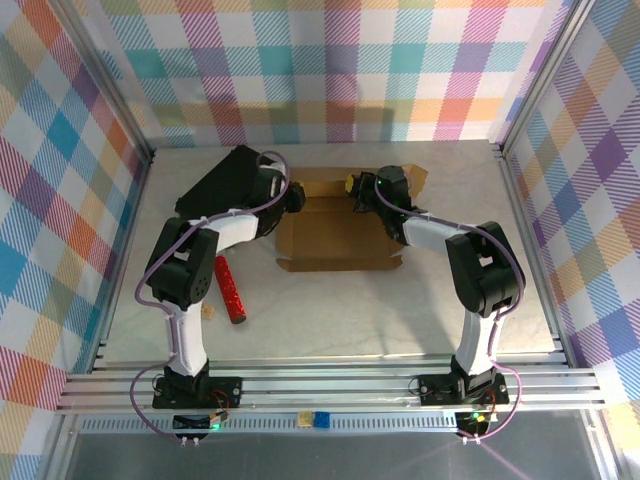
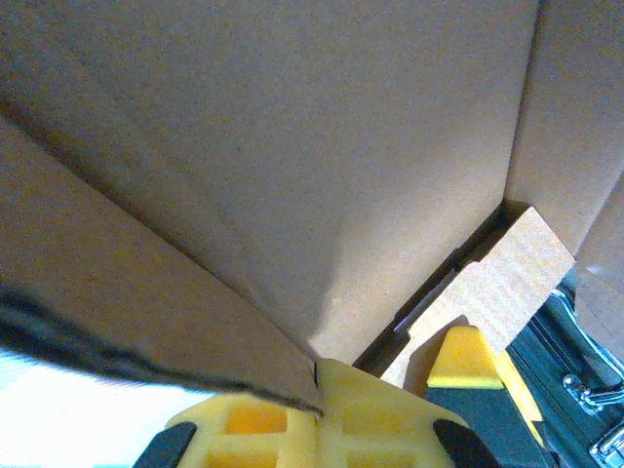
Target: Fold the paper box
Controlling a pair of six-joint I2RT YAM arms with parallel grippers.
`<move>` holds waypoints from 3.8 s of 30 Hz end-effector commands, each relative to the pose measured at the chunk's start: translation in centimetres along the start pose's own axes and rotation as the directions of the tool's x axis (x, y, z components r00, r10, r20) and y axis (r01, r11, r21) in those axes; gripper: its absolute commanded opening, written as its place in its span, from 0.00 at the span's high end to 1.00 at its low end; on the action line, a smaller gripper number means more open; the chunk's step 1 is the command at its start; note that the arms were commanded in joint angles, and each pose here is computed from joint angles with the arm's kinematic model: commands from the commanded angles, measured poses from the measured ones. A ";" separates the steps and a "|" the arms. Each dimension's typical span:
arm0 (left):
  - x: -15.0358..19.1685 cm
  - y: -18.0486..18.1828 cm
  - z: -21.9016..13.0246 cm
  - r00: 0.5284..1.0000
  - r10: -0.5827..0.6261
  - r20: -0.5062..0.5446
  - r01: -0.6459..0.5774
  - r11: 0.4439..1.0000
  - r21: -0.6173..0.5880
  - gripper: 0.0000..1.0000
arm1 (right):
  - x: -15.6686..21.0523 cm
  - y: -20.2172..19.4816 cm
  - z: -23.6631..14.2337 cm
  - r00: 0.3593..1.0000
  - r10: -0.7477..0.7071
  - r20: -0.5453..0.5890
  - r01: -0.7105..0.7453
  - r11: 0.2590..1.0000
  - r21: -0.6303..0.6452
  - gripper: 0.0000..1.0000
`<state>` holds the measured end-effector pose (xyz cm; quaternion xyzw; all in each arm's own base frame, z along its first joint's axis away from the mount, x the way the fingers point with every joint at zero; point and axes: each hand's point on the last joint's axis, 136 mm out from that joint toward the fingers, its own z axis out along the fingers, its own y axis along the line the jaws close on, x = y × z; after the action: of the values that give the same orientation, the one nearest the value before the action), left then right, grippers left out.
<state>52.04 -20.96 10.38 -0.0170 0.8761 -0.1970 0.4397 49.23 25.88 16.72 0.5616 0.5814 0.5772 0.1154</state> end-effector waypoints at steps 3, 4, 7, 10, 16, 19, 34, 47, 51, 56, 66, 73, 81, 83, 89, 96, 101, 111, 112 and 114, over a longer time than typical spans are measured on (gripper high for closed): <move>-0.5 0.0 0.6 0.999 0.053 -0.002 -0.053 0.998 -0.043 0.64 | 0.4 -4.1 0.2 0.999 0.041 0.003 -0.041 0.989 0.143 1.00; -0.5 0.1 0.7 0.999 0.052 -0.003 -0.052 0.997 -0.050 0.66 | 0.4 -4.1 0.2 0.999 0.041 0.001 -0.041 0.989 0.144 1.00; -0.3 0.4 0.9 0.999 0.052 -0.011 -0.053 0.996 -0.070 0.69 | 0.4 -4.1 0.2 0.999 0.046 0.001 -0.046 0.988 0.146 1.00; -0.1 0.7 1.0 0.998 0.056 -0.017 -0.058 0.994 -0.097 0.72 | 0.4 -4.0 0.3 0.999 0.049 0.004 -0.049 0.988 0.146 1.00; 0.1 1.0 1.1 0.997 0.069 -0.026 -0.072 0.987 -0.146 0.78 | 0.6 -3.8 0.4 0.998 0.061 0.005 -0.061 0.987 0.147 1.00; 0.5 1.3 1.3 0.996 0.074 -0.044 -0.081 0.983 -0.168 0.87 | 0.7 -3.6 0.5 0.998 0.066 0.001 -0.066 0.987 0.144 1.00; 2.0 2.8 2.9 0.996 0.039 -0.085 -0.057 0.973 -0.225 0.70 | 1.3 -3.2 0.8 0.996 0.088 -0.018 -0.084 0.986 0.145 1.00; 2.7 3.8 3.6 0.993 0.041 -0.112 -0.068 0.964 -0.258 1.00 | 1.3 -2.9 0.9 0.996 0.089 -0.019 -0.085 0.987 0.139 1.00; 3.2 4.2 3.6 0.992 0.034 -0.119 -0.065 0.961 -0.270 1.00 | 1.2 -2.9 1.0 0.996 0.088 -0.018 -0.084 0.987 0.139 1.00; 3.4 4.6 3.8 0.992 0.009 -0.122 -0.043 0.959 -0.280 0.81 | 1.2 -2.9 1.1 0.996 0.091 -0.021 -0.088 0.987 0.132 1.00; 3.9 4.9 4.7 0.985 -0.026 -0.170 -0.024 0.959 -0.282 0.85 | 1.2 -2.7 1.4 0.994 0.103 -0.025 -0.099 0.988 0.120 1.00; 4.3 5.3 3.6 0.977 -0.019 -0.214 -0.047 0.952 -0.301 1.00 | 1.1 -2.7 1.2 0.995 0.097 -0.018 -0.094 0.988 0.123 1.00; 4.6 4.7 0.7 0.950 -0.035 -0.310 -0.064 0.951 -0.304 1.00 | 0.8 -1.0 -0.7 0.999 -0.034 -0.005 0.034 0.991 0.133 0.64; 4.4 4.3 -0.1 0.947 -0.046 -0.319 -0.055 0.952 -0.300 1.00 | 0.8 0.0 -1.6 0.995 -0.095 -0.016 0.097 0.986 0.134 0.50; 3.7 2.7 -2.3 0.922 -0.091 -0.376 -0.016 0.962 -0.273 1.00 | 2.6 6.0 -6.0 0.907 -0.417 -0.061 0.421 0.903 0.083 0.17; 5.0 0.6 -4.9 0.842 -0.168 -0.512 0.051 0.971 -0.234 1.00 | 3.8 10.9 -13.3 0.712 -0.701 -0.037 0.701 0.705 0.106 0.09; 6.0 -0.6 -7.2 0.763 -0.208 -0.612 0.086 0.971 -0.223 1.00 | 3.0 11.9 -17.9 0.544 -0.838 -0.028 0.828 0.532 0.179 0.15; 7.8 -0.1 -10.5 0.691 -0.243 -0.680 0.072 0.960 -0.270 1.00 | 1.8 7.1 -23.3 0.500 -0.858 -0.120 0.839 0.445 0.312 0.23; 7.9 0.0 -10.6 0.689 -0.247 -0.682 0.070 0.959 -0.276 1.00 | 1.6 6.5 -23.6 0.507 -0.852 -0.126 0.833 0.448 0.325 0.23; 8.0 0.2 -10.8 0.681 -0.247 -0.689 0.056 0.956 -0.287 1.00 | 1.1 5.2 -24.0 0.524 -0.839 -0.144 0.820 0.452 0.352 0.24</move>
<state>40.36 -19.23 8.28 -0.0549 0.9908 -0.1098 0.0567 34.57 12.77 31.09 0.2332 0.8554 0.3372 0.3166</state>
